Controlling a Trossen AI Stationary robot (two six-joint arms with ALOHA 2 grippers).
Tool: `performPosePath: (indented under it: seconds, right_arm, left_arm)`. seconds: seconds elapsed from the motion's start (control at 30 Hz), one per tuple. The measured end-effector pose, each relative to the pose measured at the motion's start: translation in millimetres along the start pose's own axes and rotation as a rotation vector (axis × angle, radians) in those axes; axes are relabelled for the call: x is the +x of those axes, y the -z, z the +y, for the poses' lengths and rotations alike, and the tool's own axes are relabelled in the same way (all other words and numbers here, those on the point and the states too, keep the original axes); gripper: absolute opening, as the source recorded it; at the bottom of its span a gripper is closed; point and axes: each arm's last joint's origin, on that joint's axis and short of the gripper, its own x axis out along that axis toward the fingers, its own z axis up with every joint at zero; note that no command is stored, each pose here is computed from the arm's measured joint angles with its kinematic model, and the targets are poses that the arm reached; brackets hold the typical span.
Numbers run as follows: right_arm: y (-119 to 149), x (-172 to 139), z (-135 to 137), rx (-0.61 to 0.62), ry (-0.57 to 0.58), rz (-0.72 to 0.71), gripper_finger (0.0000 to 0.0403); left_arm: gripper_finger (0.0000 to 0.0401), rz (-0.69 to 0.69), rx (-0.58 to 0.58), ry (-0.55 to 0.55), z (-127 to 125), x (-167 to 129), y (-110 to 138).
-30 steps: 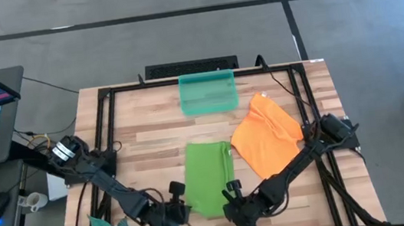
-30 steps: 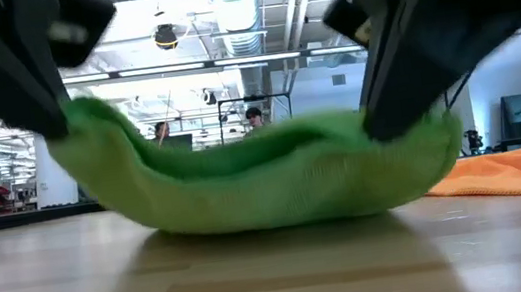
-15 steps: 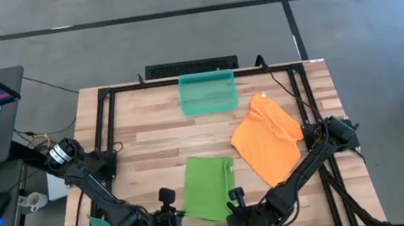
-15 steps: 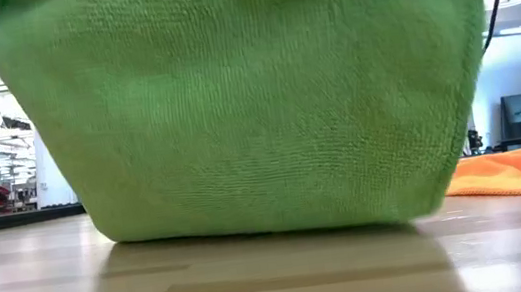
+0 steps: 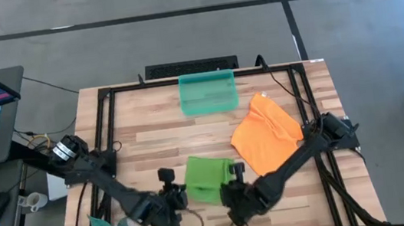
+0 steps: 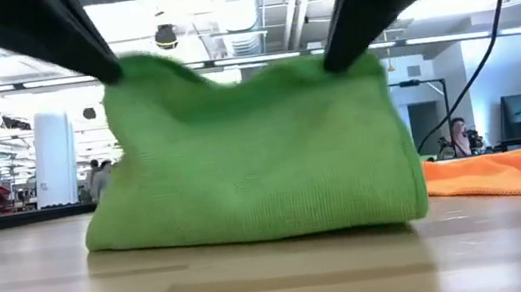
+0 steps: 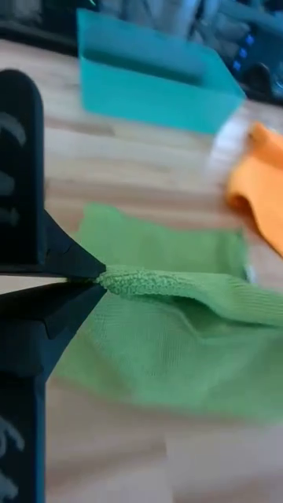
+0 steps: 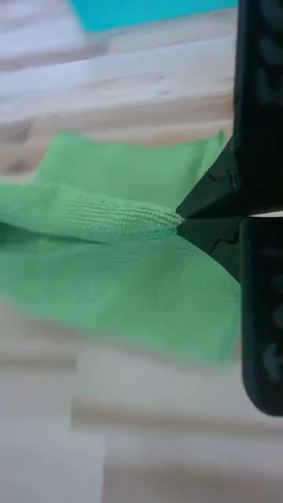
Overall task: Roll microfiber towels into tight, uniform cylinder then place into a basket
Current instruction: Fold the green microfiber towel
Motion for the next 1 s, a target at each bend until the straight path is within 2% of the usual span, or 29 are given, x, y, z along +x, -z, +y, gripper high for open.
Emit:
performPosePath:
  seconds: [0.3,0.47,0.63,1.0]
  right_arm:
    - [15.2,36.1,-25.0,0.148,0.071,0.110,0.0009]
    - [22.8,50.5,-35.8,0.222,0.094,0.154,0.0009]
    - [24.2,55.1,-37.7,0.246,0.090,0.155,0.0009]
    - [19.1,66.6,-57.4,0.303,0.108,0.168,0.0010]
  left_arm:
    - [0.0000,0.102,-0.056,-0.089,26.4,43.8,11.2]
    - [0.0000,0.139,-0.102,-0.042,33.9,60.5,13.7]
    - [0.0000,0.159,-0.124,-0.003,35.1,64.7,13.1]
    - [0.0002,0.171,-0.142,-0.006,36.8,65.9,13.8]
